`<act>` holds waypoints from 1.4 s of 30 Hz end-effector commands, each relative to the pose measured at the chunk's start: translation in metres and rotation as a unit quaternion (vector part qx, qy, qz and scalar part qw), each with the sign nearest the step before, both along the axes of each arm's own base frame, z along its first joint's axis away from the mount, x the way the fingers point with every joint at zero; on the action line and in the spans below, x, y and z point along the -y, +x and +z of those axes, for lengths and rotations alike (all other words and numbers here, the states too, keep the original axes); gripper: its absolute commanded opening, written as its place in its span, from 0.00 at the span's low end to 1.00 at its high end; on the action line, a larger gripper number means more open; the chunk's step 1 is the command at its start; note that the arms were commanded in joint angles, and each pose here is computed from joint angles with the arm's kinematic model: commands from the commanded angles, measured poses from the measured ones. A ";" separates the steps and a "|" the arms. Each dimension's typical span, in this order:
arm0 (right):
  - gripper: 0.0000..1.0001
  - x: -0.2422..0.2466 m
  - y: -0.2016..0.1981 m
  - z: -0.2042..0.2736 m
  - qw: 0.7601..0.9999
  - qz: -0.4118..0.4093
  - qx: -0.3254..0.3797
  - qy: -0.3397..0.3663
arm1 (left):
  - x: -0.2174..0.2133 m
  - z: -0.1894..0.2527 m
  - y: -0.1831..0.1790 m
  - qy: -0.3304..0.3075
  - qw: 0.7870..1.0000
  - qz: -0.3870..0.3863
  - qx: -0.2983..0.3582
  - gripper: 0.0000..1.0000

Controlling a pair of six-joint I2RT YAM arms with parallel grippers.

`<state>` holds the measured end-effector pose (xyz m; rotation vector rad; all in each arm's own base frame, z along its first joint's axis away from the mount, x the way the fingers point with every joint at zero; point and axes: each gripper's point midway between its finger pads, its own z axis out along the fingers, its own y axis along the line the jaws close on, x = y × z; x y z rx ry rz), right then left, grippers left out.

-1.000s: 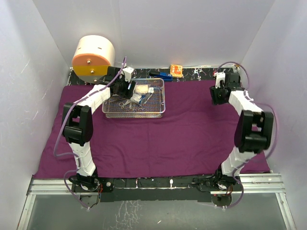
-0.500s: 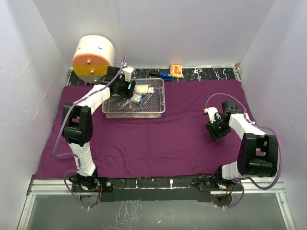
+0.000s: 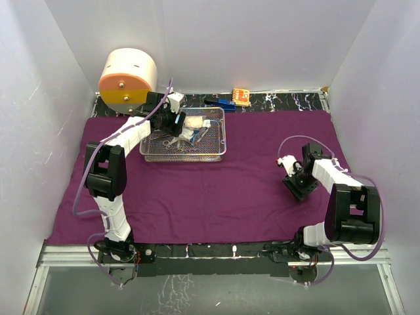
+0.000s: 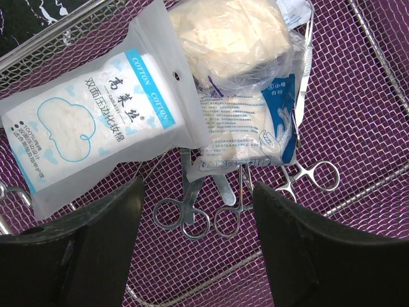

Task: Open and lay out the surgical kit
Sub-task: Smooth out the surgical kit at the center of the board, then pick up the medical item from the container.

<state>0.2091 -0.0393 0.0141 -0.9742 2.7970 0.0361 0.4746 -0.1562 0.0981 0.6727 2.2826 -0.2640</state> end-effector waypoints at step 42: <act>0.45 -0.056 0.134 0.083 0.954 -0.130 0.174 0.206 | 0.027 -0.016 0.060 -0.005 1.000 0.014 -0.006 0.51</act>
